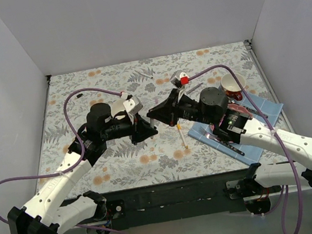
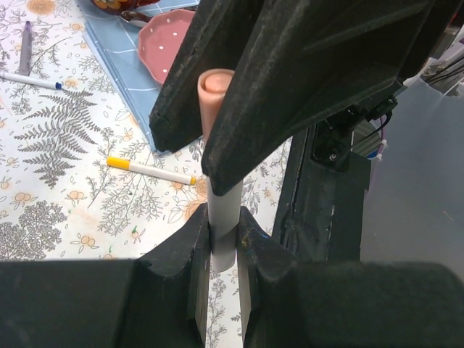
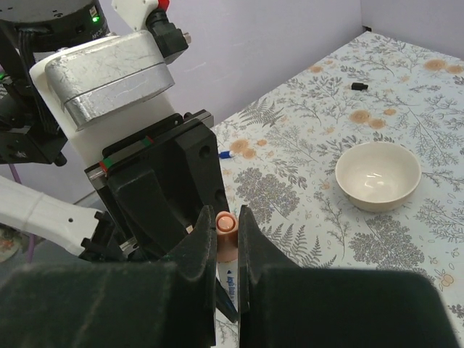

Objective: Insert the pens into the pen caps
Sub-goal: Push the cap all the way onto the barrel until it clicks

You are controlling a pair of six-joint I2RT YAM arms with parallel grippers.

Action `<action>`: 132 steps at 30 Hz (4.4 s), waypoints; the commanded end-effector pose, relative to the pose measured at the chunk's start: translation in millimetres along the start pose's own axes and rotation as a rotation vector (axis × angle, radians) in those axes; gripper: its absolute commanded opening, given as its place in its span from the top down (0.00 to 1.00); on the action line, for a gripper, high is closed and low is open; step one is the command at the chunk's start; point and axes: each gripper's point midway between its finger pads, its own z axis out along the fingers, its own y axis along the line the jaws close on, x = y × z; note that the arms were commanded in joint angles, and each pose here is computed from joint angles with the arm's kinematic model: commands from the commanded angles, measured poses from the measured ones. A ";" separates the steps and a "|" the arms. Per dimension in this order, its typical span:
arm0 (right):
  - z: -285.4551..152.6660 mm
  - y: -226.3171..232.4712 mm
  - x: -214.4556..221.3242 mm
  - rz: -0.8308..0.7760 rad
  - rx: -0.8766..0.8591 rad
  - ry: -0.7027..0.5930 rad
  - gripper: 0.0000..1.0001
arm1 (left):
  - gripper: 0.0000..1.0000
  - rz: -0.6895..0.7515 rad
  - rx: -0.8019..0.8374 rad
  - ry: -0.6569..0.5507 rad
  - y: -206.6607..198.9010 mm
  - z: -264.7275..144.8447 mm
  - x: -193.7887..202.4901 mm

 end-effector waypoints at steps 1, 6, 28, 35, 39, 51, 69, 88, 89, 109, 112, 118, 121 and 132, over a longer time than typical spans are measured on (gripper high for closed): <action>-31.5 19.9 122.5 0.109 -0.130 0.510 0.99 | 1.00 0.254 -0.046 -0.283 -1.7 -13.4 -97.9; -33.6 21.2 122.1 0.096 -0.155 0.568 0.99 | 1.00 0.269 -0.052 -0.276 -1.6 -14.6 -95.9; -62.0 13.1 146.6 0.198 -0.191 0.570 0.99 | 1.00 0.256 -0.069 -0.243 4.0 -12.4 -89.1; -71.3 11.1 163.4 0.249 -0.198 0.576 0.99 | 1.00 0.246 -0.073 -0.236 8.3 -8.6 -91.3; -72.7 13.4 169.2 0.291 -0.211 0.560 0.99 | 1.00 0.246 -0.084 -0.259 10.1 -8.8 -99.6; -74.8 18.4 173.3 0.364 -0.250 0.434 0.99 | 1.00 0.221 -0.061 -0.260 13.8 -1.3 -99.4; -75.0 5.7 198.1 0.290 -0.216 0.473 0.99 | 1.00 0.165 -0.060 -0.250 18.9 4.4 -103.3; -62.1 0.9 194.8 0.368 0.102 0.584 0.99 | 1.00 0.175 -0.228 -0.189 57.5 8.7 -85.7; -66.6 -2.4 201.3 0.366 0.128 0.623 0.99 | 1.00 0.174 -0.240 -0.183 61.1 9.0 -84.1; -62.8 0.3 175.3 0.287 0.040 0.761 0.99 | 1.00 0.259 -0.270 -0.170 59.3 4.2 -74.6; -51.4 -5.5 151.3 0.305 0.064 0.671 0.99 | 1.00 0.247 -0.240 -0.164 55.2 7.5 -71.5; -15.9 -15.9 43.1 0.240 0.103 0.301 0.69 | 1.00 0.219 -0.173 -0.189 38.6 6.2 -67.6; -13.8 -11.0 -1.2 0.179 0.093 0.169 0.59 | 1.00 0.198 -0.166 -0.192 34.6 4.7 -64.9; -45.9 8.1 -17.8 -0.054 -0.025 0.042 0.40 | 1.00 0.078 -0.040 -0.336 -1.6 -5.9 -83.5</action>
